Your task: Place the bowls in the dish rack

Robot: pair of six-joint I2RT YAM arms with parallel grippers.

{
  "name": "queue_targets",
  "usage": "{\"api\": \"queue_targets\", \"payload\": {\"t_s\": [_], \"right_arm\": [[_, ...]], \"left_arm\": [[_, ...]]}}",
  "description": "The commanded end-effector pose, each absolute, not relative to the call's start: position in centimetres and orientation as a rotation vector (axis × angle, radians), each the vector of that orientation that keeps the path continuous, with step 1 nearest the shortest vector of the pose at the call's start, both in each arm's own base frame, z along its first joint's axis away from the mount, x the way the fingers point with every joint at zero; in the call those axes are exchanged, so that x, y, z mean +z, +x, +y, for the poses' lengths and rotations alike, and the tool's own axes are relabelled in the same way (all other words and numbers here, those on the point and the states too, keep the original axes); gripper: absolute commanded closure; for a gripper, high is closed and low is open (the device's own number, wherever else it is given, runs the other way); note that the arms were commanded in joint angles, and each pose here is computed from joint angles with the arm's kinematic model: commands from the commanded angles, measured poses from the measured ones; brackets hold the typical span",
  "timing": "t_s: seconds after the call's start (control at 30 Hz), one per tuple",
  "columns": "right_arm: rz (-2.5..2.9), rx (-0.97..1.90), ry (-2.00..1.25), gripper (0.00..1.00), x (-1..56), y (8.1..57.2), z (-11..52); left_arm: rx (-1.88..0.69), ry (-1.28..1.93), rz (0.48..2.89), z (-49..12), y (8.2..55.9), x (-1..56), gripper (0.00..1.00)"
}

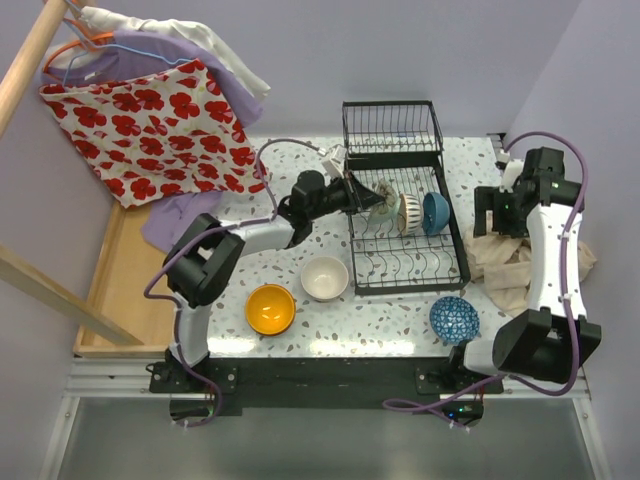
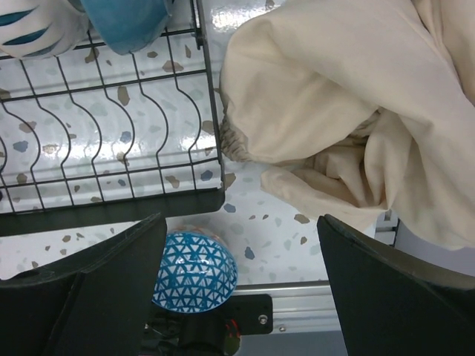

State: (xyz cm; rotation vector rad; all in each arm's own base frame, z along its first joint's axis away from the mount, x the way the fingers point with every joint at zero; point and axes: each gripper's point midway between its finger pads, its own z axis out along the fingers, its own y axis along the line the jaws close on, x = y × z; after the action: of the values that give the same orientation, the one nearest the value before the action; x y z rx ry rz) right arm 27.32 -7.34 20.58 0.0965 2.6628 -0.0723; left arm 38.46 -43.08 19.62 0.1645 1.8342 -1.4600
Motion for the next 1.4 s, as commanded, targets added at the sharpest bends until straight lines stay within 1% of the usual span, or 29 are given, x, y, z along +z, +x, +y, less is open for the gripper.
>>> {"api": "queue_targets", "payload": {"t_s": [0.0, 0.23, 0.57, 0.7, 0.73, 0.8, 0.97, 1.07, 1.1, 1.17, 1.2, 1.27, 1.3, 1.37], "right_arm": [[2.672, -0.155, 0.073, 0.13, 21.0, 25.7, -8.1], [2.720, -0.217, 0.069, 0.13, 20.2, 24.4, -8.8], [2.770, -0.254, 0.061, 0.13, 19.0, 24.0, -9.3], [2.772, -0.244, 0.064, 0.13, 18.9, 24.6, -9.4], [2.774, -0.235, 0.066, 0.13, 18.9, 24.7, -9.3], [2.766, -0.228, 0.065, 0.13, 19.0, 24.9, -9.2], [2.764, -0.199, 0.069, 0.13, 18.5, 25.2, -8.9], [2.759, -0.167, 0.078, 0.13, 18.0, 25.2, -8.5], [2.757, -0.159, 0.079, 0.13, 17.9, 25.3, -8.4], [2.756, -0.155, 0.078, 0.13, 17.9, 25.3, -8.4], [2.753, -0.154, 0.077, 0.13, 17.9, 25.4, -8.4], [2.748, -0.149, 0.076, 0.13, 18.2, 25.4, -8.3], [2.744, -0.141, 0.072, 0.13, 18.3, 25.5, -8.2], [2.736, -0.145, 0.076, 0.12, 18.7, 25.5, -8.2]], "left_arm": [[-1.618, -0.071, 1.639, -43.5, 40.9, 26.5, 1.00], [-1.713, -0.315, 1.743, -45.2, 42.3, 23.3, 1.00], [-1.791, -0.447, 1.834, -46.9, 42.2, 19.2, 1.00], [-1.754, -0.495, 1.897, -46.1, 41.7, 16.6, 1.00], [-1.777, -0.489, 1.913, -46.1, 41.4, 16.6, 1.00], [-1.745, -0.506, 1.943, -44.9, 41.4, 15.4, 1.00], [-1.675, -0.470, 1.936, -43.0, 42.0, 15.4, 1.00], [-1.641, -0.446, 1.936, -43.0, 42.4, 15.1, 0.99], [-1.637, -0.435, 1.932, -43.0, 42.5, 15.2, 0.87], [-1.614, -0.362, 1.912, -43.2, 42.6, 15.5, 0.67], [-1.618, -0.336, 1.895, -43.2, 42.6, 16.2, 0.52], [-1.595, -0.273, 1.879, -43.2, 42.4, 16.9, 0.40], [-1.584, -0.241, 1.866, -43.1, 42.3, 17.7, 0.33], [-1.534, -0.194, 1.886, -42.6, 42.3, 17.6, 0.30]]}}
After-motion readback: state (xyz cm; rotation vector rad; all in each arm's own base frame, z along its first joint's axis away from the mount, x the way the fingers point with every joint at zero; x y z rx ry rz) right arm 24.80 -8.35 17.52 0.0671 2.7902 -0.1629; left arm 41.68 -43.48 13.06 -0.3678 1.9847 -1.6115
